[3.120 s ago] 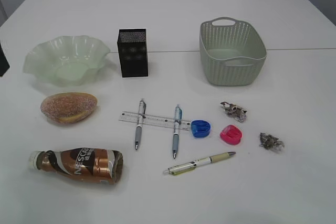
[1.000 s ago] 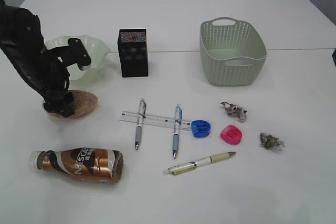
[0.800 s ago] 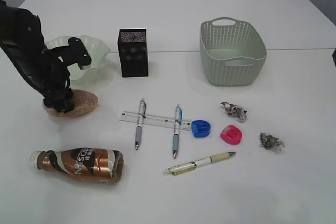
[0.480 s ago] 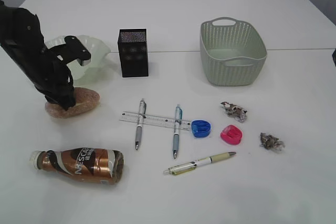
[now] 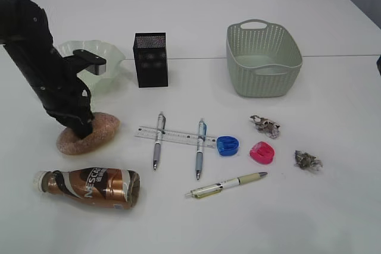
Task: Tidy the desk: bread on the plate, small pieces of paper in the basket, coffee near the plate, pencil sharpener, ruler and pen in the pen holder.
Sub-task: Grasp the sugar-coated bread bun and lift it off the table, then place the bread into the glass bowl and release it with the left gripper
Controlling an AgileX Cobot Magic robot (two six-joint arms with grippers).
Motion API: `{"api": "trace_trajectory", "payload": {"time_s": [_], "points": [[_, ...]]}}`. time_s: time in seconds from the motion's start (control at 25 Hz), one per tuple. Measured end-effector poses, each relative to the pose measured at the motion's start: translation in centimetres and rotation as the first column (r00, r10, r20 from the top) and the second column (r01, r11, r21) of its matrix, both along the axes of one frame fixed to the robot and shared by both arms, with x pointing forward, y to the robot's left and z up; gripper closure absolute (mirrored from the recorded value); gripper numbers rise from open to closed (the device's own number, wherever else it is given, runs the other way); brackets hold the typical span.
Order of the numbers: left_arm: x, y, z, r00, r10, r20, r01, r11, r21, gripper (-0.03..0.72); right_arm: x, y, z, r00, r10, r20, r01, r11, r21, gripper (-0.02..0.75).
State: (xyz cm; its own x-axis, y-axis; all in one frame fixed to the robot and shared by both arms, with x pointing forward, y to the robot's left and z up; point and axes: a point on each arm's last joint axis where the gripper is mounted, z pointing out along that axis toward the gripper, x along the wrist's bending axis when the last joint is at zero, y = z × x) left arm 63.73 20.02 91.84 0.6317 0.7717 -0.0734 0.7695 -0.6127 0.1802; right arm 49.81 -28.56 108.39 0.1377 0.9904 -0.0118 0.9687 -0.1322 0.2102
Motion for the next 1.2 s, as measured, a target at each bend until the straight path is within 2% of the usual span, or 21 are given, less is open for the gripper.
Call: {"api": "trace_trajectory", "payload": {"time_s": [0.12, 0.48, 0.6, 0.72, 0.84, 1.0, 1.12, 1.2], "points": [[0.0, -0.2, 0.5, 0.996, 0.031, -0.086, -0.032, 0.999, -0.008, 0.545, 0.0, 0.0, 0.0, 1.0, 0.002, 0.0, -0.002, 1.0, 0.0, 0.221], [1.6, -0.7, 3.9, 0.973, 0.211, -0.097, -0.215, 0.976, -0.037, 0.548, 0.0, -0.2, 0.0, 1.0, 0.006, 0.001, -0.006, 1.0, -0.019, 0.221], [1.9, -0.9, 5.2, 0.948, 0.294, -0.119, -0.301, 0.953, -0.04, 0.548, 0.0, -0.2, 0.0, 1.0, 0.007, 0.001, -0.007, 1.0, -0.021, 0.221], [2.4, -1.0, 6.9, 0.907, 0.401, -0.127, -0.41, 0.911, -0.052, 0.548, 0.0, -0.2, 0.0, 1.0, 0.007, 0.001, -0.007, 1.0, -0.021, 0.221], [3.2, -1.2, 8.7, 0.872, 0.48, -0.1, -0.488, 0.868, -0.091, 0.548, 0.0, -0.2, 0.0, 1.0, 0.007, 0.001, -0.007, 1.0, -0.021, 0.221], [4.1, -1.3, 11.1, 0.855, 0.517, -0.053, -0.518, 0.842, -0.15, 0.548, 0.0, -0.2, 0.0, 1.0, 0.007, 0.001, -0.007, 1.0, -0.021, 0.221], [4.7, -0.8, 12.5, 0.843, 0.537, 0.004, -0.528, 0.831, -0.176, 0.548, 0.0, -0.2, 0.0, 1.0, 0.008, 0.001, -0.008, 1.0, -0.021, 0.222], [5.3, 0.0, 12.9, 0.824, 0.566, 0.039, -0.549, 0.813, -0.193, 0.548, 0.0, -0.2, 0.0, 1.0, 0.008, 0.001, -0.008, 1.0, -0.021, 0.222]]}}
